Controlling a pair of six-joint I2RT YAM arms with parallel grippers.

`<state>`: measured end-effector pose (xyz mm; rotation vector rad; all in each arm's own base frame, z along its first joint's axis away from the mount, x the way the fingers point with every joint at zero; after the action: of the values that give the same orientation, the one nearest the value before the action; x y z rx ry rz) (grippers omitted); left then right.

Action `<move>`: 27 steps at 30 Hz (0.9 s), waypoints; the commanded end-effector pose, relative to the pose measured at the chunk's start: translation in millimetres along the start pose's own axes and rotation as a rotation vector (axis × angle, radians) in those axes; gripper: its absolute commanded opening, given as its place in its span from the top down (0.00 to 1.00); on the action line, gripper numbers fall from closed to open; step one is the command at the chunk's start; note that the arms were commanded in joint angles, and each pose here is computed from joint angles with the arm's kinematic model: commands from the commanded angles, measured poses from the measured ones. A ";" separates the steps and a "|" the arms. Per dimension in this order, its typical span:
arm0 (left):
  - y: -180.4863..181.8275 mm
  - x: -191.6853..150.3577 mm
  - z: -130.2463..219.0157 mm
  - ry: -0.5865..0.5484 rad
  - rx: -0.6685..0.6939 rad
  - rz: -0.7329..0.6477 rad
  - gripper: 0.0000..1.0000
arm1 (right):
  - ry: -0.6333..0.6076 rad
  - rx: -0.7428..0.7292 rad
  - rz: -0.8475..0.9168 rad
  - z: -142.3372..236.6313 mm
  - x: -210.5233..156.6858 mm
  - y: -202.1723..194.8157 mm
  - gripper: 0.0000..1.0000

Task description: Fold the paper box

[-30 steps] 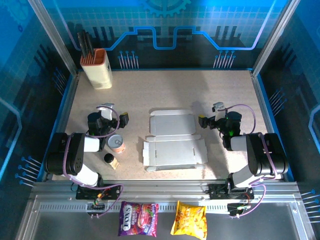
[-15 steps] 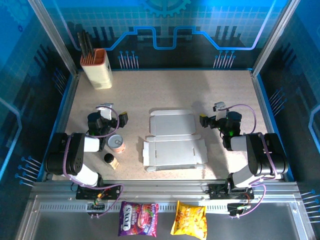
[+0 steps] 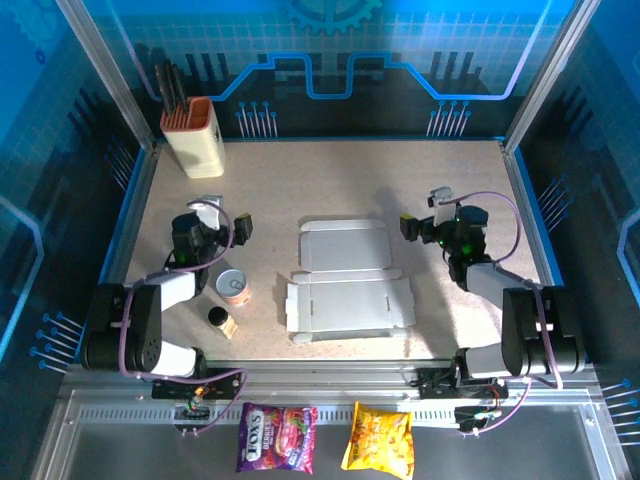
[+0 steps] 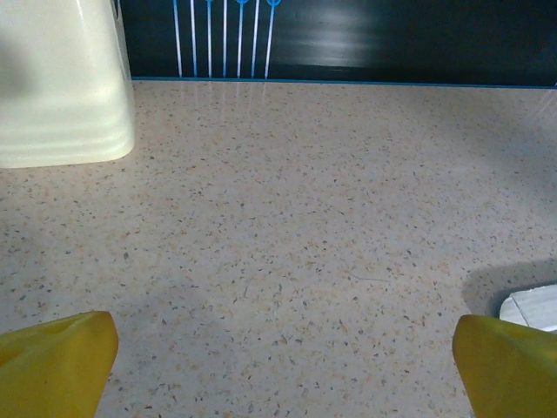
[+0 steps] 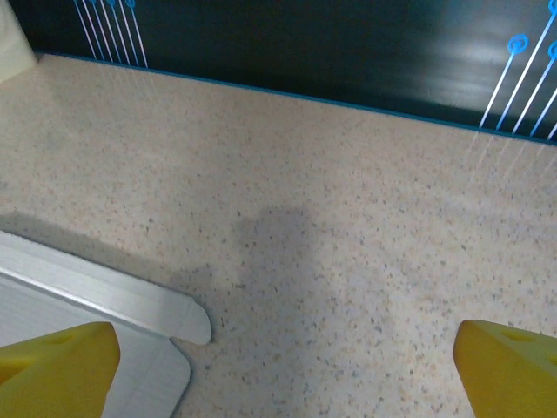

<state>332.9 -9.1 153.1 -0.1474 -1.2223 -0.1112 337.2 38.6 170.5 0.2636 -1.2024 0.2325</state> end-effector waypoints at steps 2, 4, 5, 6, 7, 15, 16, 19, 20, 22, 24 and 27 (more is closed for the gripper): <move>-4.2 13.9 5.7 0.059 0.050 0.018 0.00 | 0.116 0.016 -0.038 2.9 2.9 12.4 0.01; -9.2 22.1 8.2 0.073 0.050 0.017 0.00 | 0.159 0.027 -0.068 3.6 5.9 18.2 0.01; -12.7 26.4 9.7 0.079 0.042 0.019 0.00 | 0.182 0.035 -0.087 3.5 8.2 21.9 0.01; -16.3 31.2 11.2 0.083 0.035 0.025 0.00 | 0.211 0.040 -0.106 4.6 8.8 25.0 0.01; -19.7 35.3 13.0 0.089 0.029 0.036 0.00 | 0.237 0.049 -0.125 5.1 9.6 28.8 0.01; -60.8 55.5 24.9 0.202 -0.107 0.204 0.01 | 0.427 0.086 -0.251 11.1 9.4 61.5 0.03; -68.8 55.7 25.7 0.218 -0.138 0.218 0.01 | 0.446 0.090 -0.259 12.5 8.6 65.9 0.03; -91.6 55.3 26.7 0.253 -0.195 0.254 0.02 | 0.506 0.100 -0.275 18.4 6.7 81.5 0.04; -99.1 55.4 26.1 0.259 -0.218 0.272 0.02 | 0.525 0.105 -0.287 20.7 6.1 85.5 0.05; -116.2 55.1 22.1 0.289 -0.280 0.290 0.03 | 0.559 0.130 -0.312 26.3 3.3 95.5 0.07; -130.7 54.4 17.2 0.340 -0.310 0.296 0.05 | 0.584 0.168 -0.315 31.9 1.8 107.0 0.08; -153.1 53.8 9.8 0.402 -0.383 0.324 0.09 | 0.630 0.201 -0.294 40.9 -3.3 125.2 0.09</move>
<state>317.6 -140.3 213.1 -0.5358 -0.8452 -0.0984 277.4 133.3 181.5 0.4649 -0.5712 0.1584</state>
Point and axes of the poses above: each hand's point on the last joint's axis, 136 mm out from that joint toward the fingers, its own z axis back along the fingers, its own y axis along the line the jaws close on, x = y × z, the point moved 7 cm from there along z, back along the fingers, and after that the axes turned 5 degrees about -z, right-handed, at the moved point
